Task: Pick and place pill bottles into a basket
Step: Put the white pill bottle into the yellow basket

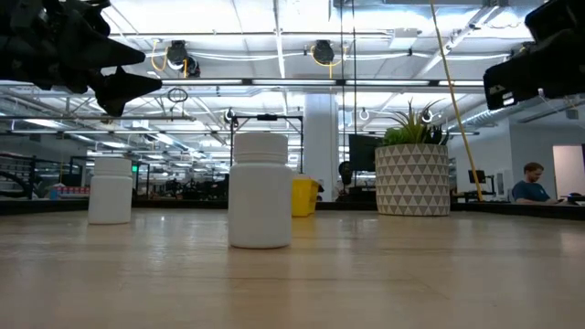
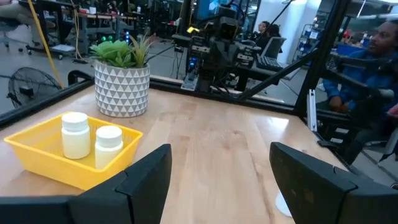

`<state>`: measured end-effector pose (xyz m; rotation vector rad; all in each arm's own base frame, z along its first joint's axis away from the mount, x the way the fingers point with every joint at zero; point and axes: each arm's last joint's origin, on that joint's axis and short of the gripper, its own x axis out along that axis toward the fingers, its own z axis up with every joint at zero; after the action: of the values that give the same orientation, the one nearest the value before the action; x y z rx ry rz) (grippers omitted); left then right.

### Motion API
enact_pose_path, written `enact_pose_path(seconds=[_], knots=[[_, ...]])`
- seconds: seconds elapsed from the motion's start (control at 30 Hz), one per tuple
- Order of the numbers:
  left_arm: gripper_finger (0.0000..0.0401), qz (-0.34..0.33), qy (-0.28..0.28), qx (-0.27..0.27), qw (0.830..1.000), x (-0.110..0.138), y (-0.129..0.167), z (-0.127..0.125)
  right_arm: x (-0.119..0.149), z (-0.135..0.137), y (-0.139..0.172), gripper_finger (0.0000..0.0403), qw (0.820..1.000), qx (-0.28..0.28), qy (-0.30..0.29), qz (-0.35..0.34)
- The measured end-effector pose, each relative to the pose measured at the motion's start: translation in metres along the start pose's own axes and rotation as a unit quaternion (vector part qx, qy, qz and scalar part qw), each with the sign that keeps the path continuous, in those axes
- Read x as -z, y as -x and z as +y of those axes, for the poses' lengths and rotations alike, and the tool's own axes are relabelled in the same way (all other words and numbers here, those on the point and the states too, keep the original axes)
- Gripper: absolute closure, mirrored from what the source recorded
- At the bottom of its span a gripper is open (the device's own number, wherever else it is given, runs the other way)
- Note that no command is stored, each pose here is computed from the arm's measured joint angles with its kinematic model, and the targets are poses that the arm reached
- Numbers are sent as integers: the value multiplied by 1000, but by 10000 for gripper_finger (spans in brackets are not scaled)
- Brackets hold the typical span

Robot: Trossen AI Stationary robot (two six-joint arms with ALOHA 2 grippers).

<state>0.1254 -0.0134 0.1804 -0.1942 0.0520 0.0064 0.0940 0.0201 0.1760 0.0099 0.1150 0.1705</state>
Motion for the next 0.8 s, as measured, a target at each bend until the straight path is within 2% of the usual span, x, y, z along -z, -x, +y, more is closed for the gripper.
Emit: enact_pose_path(seconds=[0.13,0.23,0.3,0.43,0.57,0.67,0.73,0.8], knots=[[128,-28,39,14,999,-6,0,-2,5,-1,-1,396,998,13,-62,3],[128,-55,69,15,996,-11,1,-2,10,-1,-3,393,997,12,-73,7],[127,-80,115,0,990,-15,1,-1,13,-1,-4,392,997,12,-71,7],[127,-145,247,-4,958,-26,4,-1,13,-1,-6,392,997,7,-74,-19],[127,-183,340,59,920,-36,7,-4,7,-1,-6,391,995,7,-76,-57],[127,-176,337,112,918,-39,8,-7,6,-1,-6,390,995,6,-76,-62],[127,-171,313,117,927,-40,8,-8,6,-1,-5,391,995,6,-77,-64],[127,-152,293,145,933,-41,7,-11,6,-1,-6,392,995,6,-77,-64]])
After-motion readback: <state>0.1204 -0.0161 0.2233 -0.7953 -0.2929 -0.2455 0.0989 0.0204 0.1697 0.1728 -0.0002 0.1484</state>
